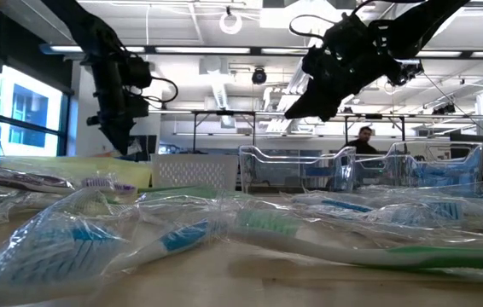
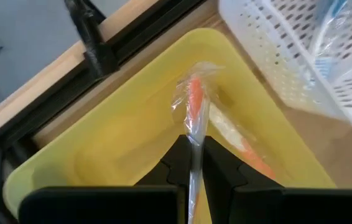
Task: Pick & Place Toothbrushes
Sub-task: Put the orange toothbrush into the yellow bin
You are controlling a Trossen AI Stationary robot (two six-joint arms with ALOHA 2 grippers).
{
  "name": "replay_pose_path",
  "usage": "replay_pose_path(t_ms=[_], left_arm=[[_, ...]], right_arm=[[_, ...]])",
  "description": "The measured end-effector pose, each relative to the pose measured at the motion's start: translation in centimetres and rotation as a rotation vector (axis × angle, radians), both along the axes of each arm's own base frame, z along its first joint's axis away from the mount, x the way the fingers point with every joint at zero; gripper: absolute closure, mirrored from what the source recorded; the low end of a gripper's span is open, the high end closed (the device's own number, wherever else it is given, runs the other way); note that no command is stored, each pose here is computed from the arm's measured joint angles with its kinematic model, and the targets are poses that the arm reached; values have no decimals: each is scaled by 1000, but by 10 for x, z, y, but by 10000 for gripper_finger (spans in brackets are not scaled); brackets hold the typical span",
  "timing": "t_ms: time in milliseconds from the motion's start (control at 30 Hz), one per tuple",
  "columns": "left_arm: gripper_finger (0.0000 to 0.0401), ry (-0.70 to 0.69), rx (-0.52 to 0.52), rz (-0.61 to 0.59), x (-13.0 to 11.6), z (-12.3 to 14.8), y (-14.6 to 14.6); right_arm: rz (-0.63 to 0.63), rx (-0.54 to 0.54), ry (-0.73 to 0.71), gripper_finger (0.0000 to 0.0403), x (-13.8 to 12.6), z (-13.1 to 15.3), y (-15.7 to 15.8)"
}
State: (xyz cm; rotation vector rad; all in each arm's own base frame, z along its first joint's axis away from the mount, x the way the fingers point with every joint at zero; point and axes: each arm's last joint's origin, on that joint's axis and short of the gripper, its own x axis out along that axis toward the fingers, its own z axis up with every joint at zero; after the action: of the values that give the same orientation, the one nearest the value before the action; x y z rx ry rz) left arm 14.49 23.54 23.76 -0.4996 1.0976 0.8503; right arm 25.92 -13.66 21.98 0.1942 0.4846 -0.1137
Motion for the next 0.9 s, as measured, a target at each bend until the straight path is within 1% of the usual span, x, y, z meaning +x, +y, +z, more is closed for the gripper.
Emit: replay_pose_path(t_ms=[233,367,700,900], left_arm=[[384,24,9,8,0,0,0],[384,36,-9,12,-1,-2,-2],[384,53,-58,27,-4,-30,-13],[383,47,-48,36,-3,-31,-12]], right_arm=[[5,-14,-11,401,3,1,3],[3,-33,-19,401,5,2,7],[-1,-41,-15,401,7,2,9],[-2,-41,-15,401,7,2,9]])
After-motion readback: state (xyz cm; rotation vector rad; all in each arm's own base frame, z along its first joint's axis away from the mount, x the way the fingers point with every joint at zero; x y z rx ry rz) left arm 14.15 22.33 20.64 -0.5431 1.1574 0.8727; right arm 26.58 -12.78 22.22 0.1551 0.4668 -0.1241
